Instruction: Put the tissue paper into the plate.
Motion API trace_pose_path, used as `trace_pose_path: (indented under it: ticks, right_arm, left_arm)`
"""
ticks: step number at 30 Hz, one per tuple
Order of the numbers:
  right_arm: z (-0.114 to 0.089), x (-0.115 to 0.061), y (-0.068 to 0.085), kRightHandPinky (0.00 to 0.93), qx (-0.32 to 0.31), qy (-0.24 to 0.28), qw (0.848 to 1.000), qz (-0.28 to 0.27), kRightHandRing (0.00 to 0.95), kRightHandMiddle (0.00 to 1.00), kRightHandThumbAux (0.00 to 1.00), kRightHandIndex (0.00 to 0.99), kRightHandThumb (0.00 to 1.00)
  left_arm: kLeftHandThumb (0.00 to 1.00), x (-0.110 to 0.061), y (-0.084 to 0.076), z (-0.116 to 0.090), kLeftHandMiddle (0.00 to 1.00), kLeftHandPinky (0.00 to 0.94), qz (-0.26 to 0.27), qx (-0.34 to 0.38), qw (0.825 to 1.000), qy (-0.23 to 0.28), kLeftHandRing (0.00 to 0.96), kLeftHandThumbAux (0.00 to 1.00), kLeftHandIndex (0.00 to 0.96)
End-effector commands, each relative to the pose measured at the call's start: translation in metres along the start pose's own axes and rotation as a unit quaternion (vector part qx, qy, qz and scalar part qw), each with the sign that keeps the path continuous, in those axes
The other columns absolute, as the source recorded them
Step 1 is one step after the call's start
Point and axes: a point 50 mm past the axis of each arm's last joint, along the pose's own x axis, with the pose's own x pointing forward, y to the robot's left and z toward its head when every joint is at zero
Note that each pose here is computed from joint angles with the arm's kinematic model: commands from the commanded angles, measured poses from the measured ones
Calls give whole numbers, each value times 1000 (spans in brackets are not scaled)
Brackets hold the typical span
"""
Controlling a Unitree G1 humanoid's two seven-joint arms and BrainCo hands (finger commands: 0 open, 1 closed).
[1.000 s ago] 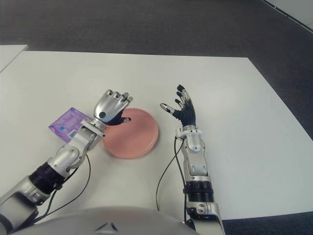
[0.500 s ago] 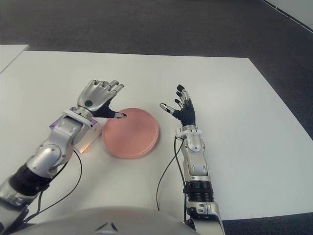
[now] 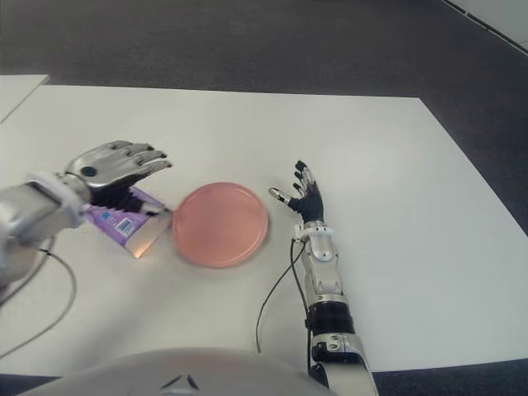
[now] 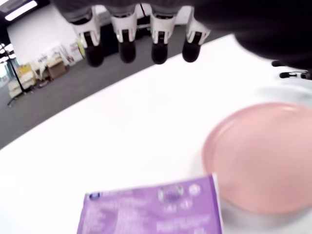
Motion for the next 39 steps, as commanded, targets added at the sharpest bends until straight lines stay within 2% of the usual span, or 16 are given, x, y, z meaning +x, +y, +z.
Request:
trace_pose_path:
  ticks: [1,5,9,12,14,21,27,31,34,37,39]
  right_arm:
    - [-8,7,-5,60,-28,22,999,8,19,27,841,33,0]
    - [-14,2,4,34,-44,28,998,19,7,15,810,24,0]
    - [-20,15,-12,21,-43,45,998,12,1,4,799,17,0]
    - [-18,15,-15,19,-39,39,998,16,0,1,797,16,0]
    - [-14,12,-14,41,-33,31,999,22,1,4,804,16,0]
    - [-22,16,-11,53,-36,44,998,21,6,9,812,21,0]
    - [-12,12,-4,72,-40,27,998,28,25,19,796,31,20]
    - [-12,19,-2,108,-29,33,998,38,38,23,816,34,25]
    - [-12,20,-2,125,-28,34,998,39,45,24,826,35,25]
    - [-13,21,-3,131,-29,37,998,38,46,25,830,35,24]
    - [-15,23,-5,101,-31,47,998,32,32,19,837,32,10]
  left_arm:
    - [251,-15,-2,-11,0,0,-1,7,999,-37,0,107,0]
    - [281,-22,-7,-25,0,0,-6,5,999,-46,0,117,0]
    - [298,-25,-21,-39,0,0,-19,10,999,-46,0,116,0]
    - [311,-29,-39,-55,0,0,-40,24,998,-34,0,112,0]
    - [323,-32,-44,-60,0,0,-45,37,998,-29,0,107,0]
    - [356,-45,-48,-69,0,0,-50,71,996,-15,0,95,0]
    - [405,-54,-58,-78,0,0,-76,111,991,2,0,118,0]
    - [414,-54,-68,-84,0,0,-84,122,989,9,0,125,0]
    - [406,-53,-83,-89,0,0,-85,130,988,19,0,126,0]
    - [393,-53,-87,-89,0,0,-79,138,987,20,0,123,0]
    - [385,-51,-89,-88,0,0,-70,144,987,23,0,125,0]
